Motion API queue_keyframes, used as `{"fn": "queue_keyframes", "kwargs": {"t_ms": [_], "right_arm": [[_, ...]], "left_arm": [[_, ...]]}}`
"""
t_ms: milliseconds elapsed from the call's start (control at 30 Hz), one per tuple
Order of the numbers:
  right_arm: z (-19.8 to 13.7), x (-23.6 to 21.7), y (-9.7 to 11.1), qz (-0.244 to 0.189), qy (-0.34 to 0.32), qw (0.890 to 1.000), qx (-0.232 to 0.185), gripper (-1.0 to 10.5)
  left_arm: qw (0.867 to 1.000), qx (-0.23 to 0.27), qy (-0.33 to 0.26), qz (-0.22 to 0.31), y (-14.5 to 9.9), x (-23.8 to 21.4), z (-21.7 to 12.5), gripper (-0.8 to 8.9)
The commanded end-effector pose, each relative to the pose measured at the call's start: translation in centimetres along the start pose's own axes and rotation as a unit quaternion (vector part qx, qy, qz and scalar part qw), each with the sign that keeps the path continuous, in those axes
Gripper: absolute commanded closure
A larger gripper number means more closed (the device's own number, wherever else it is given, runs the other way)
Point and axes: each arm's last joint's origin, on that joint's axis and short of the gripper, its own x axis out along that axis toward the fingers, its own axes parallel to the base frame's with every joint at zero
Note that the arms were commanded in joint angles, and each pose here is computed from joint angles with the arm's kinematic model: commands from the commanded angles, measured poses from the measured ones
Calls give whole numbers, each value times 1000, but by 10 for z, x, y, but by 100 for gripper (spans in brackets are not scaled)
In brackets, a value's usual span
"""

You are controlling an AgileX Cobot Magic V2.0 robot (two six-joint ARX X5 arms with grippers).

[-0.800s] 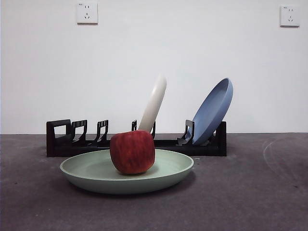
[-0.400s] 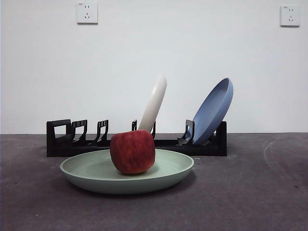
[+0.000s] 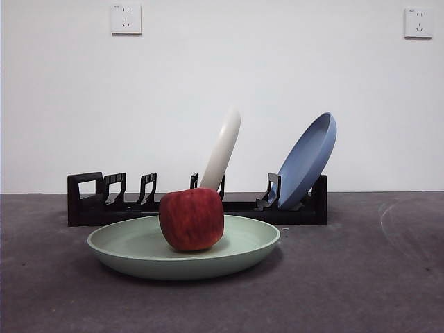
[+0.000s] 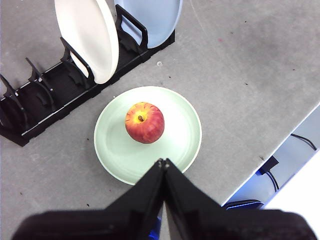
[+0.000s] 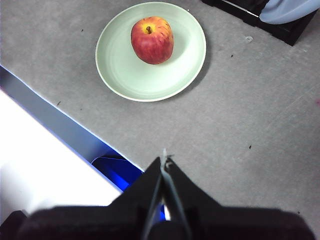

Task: Take the green plate from the plate rack,put the plate on the table,take the apple from the table,put the apple in the plate

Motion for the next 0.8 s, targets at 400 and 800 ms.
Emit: {"fn": "queue_keyframes", "kwargs": {"t_ms": [400, 800], "right_arm": [[-1, 2, 0, -1, 3, 1000, 5, 958], [-1, 2, 0, -1, 3, 1000, 5, 958]], "left_arm": [[958, -138, -248, 35, 75, -46, -14, 817], [896, -150, -402, 115, 91, 9, -138, 817]]}}
